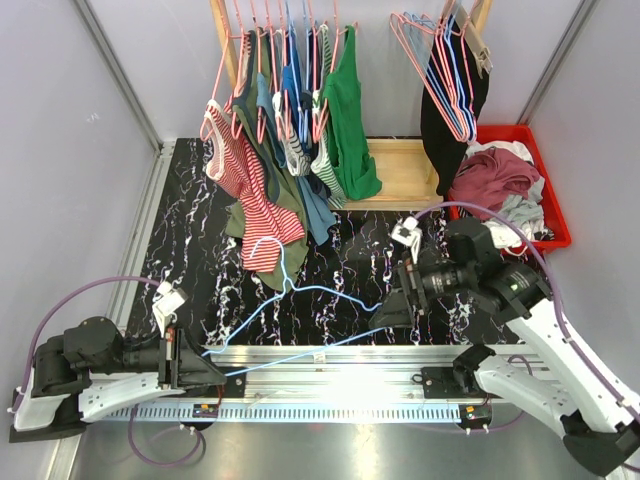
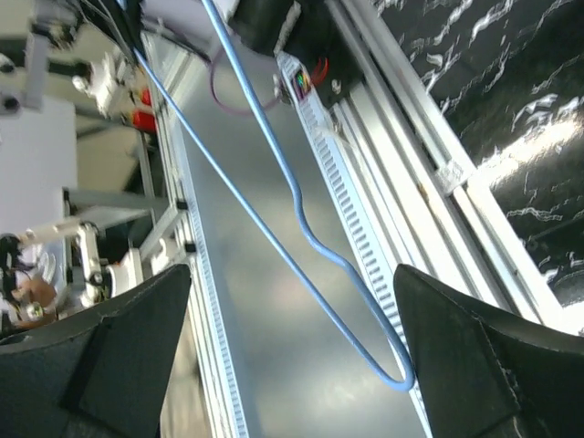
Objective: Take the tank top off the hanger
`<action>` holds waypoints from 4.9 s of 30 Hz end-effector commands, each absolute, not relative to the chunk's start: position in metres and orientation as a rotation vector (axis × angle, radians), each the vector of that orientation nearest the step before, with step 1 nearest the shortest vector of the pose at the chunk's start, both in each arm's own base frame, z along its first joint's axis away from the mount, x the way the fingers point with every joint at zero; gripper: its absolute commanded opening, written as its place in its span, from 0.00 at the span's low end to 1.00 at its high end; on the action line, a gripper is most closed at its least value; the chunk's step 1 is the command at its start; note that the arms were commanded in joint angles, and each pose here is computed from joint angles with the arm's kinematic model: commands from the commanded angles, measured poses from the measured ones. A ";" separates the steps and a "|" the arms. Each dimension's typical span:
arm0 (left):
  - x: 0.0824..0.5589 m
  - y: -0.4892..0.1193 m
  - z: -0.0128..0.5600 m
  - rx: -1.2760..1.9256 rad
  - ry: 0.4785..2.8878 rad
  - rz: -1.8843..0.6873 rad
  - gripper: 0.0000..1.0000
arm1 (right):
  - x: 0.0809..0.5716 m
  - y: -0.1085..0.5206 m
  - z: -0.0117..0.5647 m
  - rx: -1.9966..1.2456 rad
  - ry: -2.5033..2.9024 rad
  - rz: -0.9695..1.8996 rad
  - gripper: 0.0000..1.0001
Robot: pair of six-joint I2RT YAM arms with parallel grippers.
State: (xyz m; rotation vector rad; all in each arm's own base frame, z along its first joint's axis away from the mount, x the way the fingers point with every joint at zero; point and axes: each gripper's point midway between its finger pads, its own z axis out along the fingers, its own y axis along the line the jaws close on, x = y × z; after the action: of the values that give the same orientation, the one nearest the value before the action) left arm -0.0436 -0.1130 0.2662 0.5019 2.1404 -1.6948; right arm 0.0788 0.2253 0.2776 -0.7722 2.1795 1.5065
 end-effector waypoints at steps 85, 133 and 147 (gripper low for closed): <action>0.073 -0.169 0.258 0.396 2.017 -1.047 0.99 | 0.388 0.138 0.458 -0.090 1.867 0.272 0.00; 0.073 -0.199 0.249 0.425 1.994 -1.102 0.99 | 0.186 0.113 0.361 -0.034 1.899 0.683 1.00; 0.084 -0.234 0.261 0.477 1.979 -1.070 0.99 | 0.142 0.109 0.375 -0.040 1.758 0.785 1.00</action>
State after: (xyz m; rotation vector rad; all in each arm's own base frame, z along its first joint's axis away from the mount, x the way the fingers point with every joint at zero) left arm 0.0821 -0.2183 0.2331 0.4686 2.0551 -1.0065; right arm 0.1430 0.1059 0.3629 -0.0344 1.8124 0.7506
